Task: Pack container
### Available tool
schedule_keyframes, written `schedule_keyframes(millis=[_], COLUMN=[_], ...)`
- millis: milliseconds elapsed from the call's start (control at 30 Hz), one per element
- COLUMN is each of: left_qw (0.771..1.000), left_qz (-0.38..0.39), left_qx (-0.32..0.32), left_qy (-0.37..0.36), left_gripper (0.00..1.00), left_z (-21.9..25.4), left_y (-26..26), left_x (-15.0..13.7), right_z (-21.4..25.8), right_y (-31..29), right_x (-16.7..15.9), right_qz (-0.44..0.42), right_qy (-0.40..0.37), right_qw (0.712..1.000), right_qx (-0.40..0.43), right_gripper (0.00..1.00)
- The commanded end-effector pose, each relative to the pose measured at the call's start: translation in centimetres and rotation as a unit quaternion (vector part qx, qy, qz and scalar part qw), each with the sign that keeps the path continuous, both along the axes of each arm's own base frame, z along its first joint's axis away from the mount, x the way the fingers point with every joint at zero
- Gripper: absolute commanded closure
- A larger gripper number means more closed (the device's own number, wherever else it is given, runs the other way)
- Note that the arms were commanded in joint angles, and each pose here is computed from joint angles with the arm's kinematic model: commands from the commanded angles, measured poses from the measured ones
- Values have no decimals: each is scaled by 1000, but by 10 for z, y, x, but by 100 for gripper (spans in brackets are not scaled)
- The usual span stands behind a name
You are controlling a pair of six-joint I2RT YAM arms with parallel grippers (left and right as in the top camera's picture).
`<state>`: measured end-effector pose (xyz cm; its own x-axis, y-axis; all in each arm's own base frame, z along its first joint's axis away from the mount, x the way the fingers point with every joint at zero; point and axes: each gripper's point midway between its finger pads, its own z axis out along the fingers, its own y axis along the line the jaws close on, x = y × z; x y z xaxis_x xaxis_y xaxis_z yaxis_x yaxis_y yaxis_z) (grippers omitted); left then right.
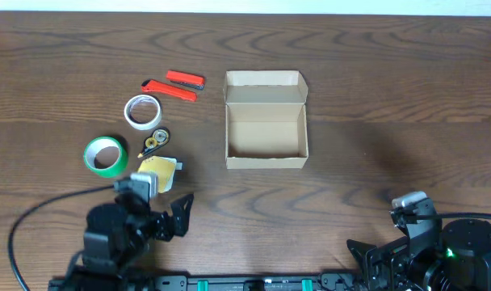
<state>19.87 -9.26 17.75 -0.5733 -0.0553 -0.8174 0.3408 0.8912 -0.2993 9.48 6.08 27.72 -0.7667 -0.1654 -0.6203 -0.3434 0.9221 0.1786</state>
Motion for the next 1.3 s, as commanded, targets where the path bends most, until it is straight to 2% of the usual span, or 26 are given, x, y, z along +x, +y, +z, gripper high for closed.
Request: schedule_keyframes(millis=[0, 233, 400, 533, 600, 700, 867, 1033, 1167, 1267], left_qw=[998, 985, 990, 991, 990, 982, 949, 933, 935, 930], left_qz=[47, 130, 106, 104, 107, 160, 263, 282, 266, 261], left_qx=[35, 103, 82, 74, 77, 64, 72, 118, 149, 155], left_qy=[11, 44, 38, 38, 49, 83, 159, 188, 182, 206], left_gripper=[5, 5, 5, 5, 5, 5, 5, 5, 5, 2], left_z=[21, 31, 28, 15, 7, -6, -32, -45, -51, -70], left_y=[15, 37, 17, 10, 11, 28, 95, 141, 152, 153], left_x=[22, 86, 131, 154, 157, 159, 140, 126, 132, 135], right_z=[-1, -1, -1, -1, -1, -1, -1, -1, -1, -1], right_y=[-1, -1, -1, -1, -1, -1, -1, -1, -1, -1], right_x=[0, 0, 0, 0, 0, 0, 0, 0, 0, 0], right_qz=[-2, -2, -2, -2, -2, -2, -2, -2, -2, -2], right_qy=[0, 0, 0, 0, 0, 0, 0, 0, 0, 0], right_qw=[1000, 1000, 1000, 1000, 1000, 1000, 1000, 1000, 1000, 1000], right_qx=[0, 0, 0, 0, 0, 0, 0, 0, 0, 0], right_gripper=[1, 1, 1, 1, 1, 1, 1, 1, 1, 1])
